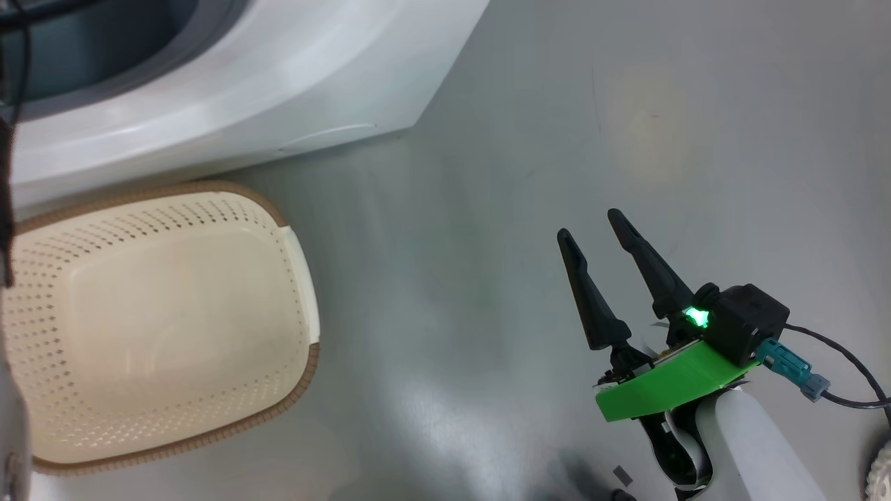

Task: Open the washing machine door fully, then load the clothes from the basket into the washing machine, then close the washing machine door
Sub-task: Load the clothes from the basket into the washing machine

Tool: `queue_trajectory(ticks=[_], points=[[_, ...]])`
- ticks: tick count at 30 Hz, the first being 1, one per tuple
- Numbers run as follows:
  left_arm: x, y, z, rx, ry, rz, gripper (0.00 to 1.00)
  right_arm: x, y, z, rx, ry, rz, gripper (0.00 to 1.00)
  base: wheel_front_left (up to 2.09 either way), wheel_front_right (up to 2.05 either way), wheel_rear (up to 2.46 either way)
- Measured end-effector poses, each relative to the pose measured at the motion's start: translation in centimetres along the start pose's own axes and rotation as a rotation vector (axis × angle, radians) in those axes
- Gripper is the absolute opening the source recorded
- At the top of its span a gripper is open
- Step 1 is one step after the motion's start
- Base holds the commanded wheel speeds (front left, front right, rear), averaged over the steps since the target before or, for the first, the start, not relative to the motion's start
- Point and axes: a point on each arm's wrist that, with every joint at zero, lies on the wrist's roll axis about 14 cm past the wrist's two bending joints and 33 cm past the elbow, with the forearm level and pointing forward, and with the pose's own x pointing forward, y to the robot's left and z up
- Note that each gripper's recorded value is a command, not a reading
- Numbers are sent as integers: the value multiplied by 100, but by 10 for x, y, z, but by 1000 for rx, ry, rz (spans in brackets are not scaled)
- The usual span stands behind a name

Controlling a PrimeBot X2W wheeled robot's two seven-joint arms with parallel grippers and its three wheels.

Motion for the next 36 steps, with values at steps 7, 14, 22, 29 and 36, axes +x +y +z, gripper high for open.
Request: queue_trajectory(ticks=[7, 14, 22, 29, 36], points=[[-21, -1, 13, 4, 2, 6, 100, -2, 8, 18, -2, -45, 21, 100, 0, 0, 0], [-54, -5, 26, -19, -7, 11, 100, -15, 12, 34, -2, -81, 28, 100, 0, 0, 0], [-89, -11, 52, -37, -56, 6, 100, -30, 22, 43, 6, -100, 49, 100, 0, 0, 0], [-126, -11, 72, -57, -103, 12, 100, -47, 30, 50, 12, -118, 64, 100, 0, 0, 0], [-171, -15, 87, -68, -153, 16, 100, -65, 36, 56, 17, -137, 73, 100, 0, 0, 0]])
